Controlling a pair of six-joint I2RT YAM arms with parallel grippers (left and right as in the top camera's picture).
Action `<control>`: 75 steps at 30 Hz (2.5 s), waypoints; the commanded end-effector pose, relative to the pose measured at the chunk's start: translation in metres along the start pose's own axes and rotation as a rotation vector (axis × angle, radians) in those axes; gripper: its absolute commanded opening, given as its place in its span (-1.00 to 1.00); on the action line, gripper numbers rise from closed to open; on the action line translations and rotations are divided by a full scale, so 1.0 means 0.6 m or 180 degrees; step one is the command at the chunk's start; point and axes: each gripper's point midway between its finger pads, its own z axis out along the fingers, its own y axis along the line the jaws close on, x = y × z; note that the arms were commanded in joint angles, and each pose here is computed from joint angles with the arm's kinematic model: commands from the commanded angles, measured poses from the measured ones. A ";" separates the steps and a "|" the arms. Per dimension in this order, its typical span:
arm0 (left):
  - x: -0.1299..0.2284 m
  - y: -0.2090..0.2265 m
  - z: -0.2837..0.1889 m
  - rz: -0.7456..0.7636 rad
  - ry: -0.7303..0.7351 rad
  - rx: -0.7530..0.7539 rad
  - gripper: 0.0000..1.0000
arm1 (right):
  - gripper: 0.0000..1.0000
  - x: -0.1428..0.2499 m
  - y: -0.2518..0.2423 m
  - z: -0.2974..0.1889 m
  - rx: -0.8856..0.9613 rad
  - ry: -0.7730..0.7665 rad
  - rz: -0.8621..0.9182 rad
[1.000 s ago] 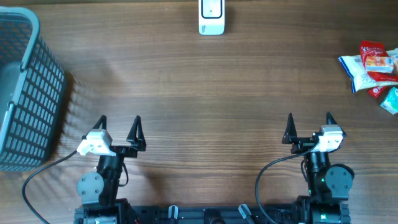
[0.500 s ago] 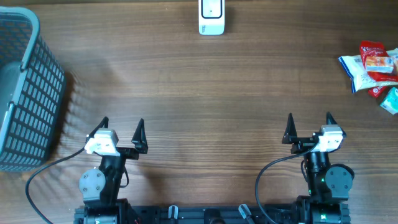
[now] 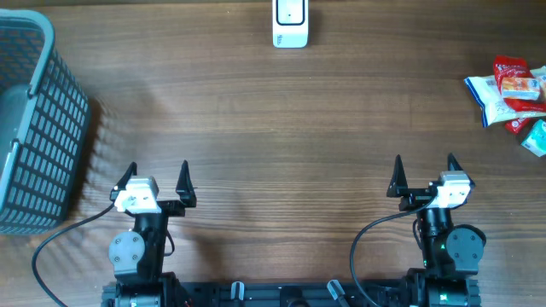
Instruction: Scan the item barcode
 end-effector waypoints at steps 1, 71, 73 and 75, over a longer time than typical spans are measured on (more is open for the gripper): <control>0.005 0.009 0.000 0.0062 0.0010 -0.0107 1.00 | 0.99 -0.004 -0.007 -0.001 0.0071 -0.0040 -0.0016; 0.003 0.015 -0.001 0.0232 0.0002 -0.0184 1.00 | 0.99 -0.004 -0.007 -0.001 0.0071 -0.0040 -0.0016; 0.003 0.015 -0.001 0.0232 0.0001 -0.0185 1.00 | 0.99 -0.004 -0.007 -0.001 0.0071 -0.0040 -0.0017; 0.003 0.015 -0.001 0.0232 0.0002 -0.0184 1.00 | 0.99 -0.004 -0.007 -0.001 0.0071 -0.0040 -0.0016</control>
